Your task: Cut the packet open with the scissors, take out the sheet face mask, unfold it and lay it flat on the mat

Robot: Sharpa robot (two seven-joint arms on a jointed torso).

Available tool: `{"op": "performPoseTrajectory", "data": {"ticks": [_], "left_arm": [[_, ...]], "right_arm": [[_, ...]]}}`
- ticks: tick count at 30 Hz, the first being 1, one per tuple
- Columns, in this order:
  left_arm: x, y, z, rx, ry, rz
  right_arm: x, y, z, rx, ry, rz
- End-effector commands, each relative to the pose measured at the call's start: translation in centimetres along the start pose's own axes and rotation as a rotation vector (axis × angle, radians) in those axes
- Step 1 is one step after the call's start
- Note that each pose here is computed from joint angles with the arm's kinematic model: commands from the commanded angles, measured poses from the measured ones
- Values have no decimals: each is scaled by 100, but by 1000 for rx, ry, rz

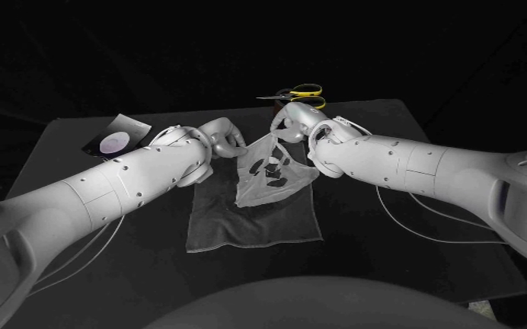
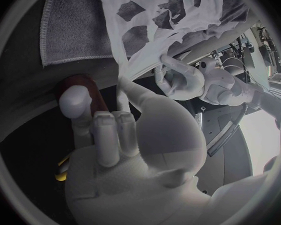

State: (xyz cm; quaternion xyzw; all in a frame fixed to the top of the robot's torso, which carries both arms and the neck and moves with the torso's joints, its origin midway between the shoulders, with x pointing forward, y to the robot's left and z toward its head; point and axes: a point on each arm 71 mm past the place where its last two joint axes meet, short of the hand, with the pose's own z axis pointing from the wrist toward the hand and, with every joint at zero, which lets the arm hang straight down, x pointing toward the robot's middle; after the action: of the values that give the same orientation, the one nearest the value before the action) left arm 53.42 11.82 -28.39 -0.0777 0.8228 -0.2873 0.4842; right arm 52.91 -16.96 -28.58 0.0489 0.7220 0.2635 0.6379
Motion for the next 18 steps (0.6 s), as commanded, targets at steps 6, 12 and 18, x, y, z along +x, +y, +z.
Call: {"op": "performPoseTrajectory", "data": {"ticks": [6, 12, 18], "left_arm": [[-4, -11, 58, -27, -9, 12], [-20, 2, 93, -46, -8, 30], [-59, 59, 93, -67, -13, 49]], "right_arm": [[9, 11, 53, 0, 2, -18], [13, 26, 82, 1, -11, -25], [27, 22, 105, 6, -3, -35]]}}
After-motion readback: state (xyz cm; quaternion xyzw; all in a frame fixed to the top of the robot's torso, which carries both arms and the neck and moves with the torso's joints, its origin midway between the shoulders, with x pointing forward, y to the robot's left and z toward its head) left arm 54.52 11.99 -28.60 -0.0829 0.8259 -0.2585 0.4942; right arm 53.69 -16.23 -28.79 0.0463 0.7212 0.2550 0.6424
